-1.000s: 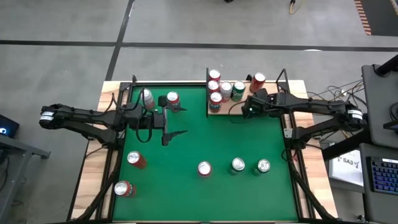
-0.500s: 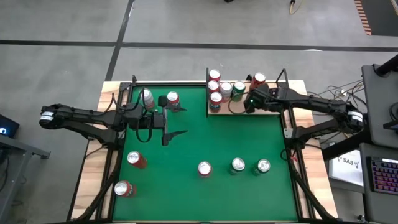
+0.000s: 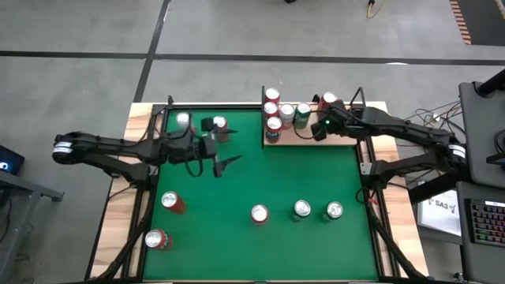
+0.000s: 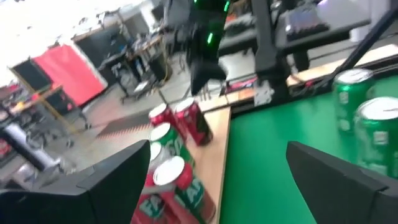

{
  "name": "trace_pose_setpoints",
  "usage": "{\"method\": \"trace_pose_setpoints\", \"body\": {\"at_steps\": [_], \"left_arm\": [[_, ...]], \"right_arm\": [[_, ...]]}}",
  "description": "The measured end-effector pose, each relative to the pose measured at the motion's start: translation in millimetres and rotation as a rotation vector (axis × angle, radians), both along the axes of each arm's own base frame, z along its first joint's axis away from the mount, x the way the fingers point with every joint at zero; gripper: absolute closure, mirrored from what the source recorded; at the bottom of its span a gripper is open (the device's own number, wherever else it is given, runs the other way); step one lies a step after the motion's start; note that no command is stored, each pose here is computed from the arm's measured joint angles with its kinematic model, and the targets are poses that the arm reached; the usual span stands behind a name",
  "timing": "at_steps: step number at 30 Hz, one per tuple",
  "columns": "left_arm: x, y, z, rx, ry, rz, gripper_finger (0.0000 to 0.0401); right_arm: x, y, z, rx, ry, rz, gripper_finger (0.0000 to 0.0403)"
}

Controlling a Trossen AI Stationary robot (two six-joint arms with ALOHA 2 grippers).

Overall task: Place canned beverage on shelf
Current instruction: Adjust the soda cans on the shelf

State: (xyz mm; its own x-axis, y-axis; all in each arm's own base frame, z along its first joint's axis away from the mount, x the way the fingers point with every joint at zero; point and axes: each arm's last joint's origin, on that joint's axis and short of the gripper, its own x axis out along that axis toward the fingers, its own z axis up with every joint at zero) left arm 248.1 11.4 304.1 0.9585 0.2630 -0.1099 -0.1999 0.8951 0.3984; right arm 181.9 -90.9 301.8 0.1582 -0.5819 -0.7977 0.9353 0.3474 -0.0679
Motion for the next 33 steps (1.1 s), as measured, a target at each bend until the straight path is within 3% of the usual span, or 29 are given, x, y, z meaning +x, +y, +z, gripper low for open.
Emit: {"method": "trace_pose_setpoints", "body": {"at_steps": [5, 10, 16, 24, 30, 33], "left_arm": [[24.7, 25.1, -19.4, -0.057, 0.065, 0.099, 0.0066], [53.4, 59.7, -28.2, -0.108, 0.135, 0.151, 0.0121], [74.7, 92.7, -43.8, -0.134, 0.209, 0.226, 0.0223], [74.5, 116.5, -52.9, -0.144, 0.23, 0.291, 0.0382], [68.9, 130.1, -53.8, -0.147, 0.228, 0.33, 0.0388], [70.2, 136.8, -58.1, -0.164, 0.22, 0.291, 0.0398]], "right_arm": [[3.5, 2.6, 21.3, -0.079, -0.067, 0.11, 0.039], [11.1, -0.4, 36.5, -0.177, -0.111, 0.208, 0.039], [18.1, -3.0, 44.4, -0.258, -0.145, 0.279, 0.039], [18.3, -4.7, 44.9, -0.256, -0.151, 0.298, 0.039], [12.7, -17.8, 42.9, -0.203, -0.172, 0.298, 0.039], [9.0, -24.1, 42.7, -0.209, -0.16, 0.276, 0.039]]}}
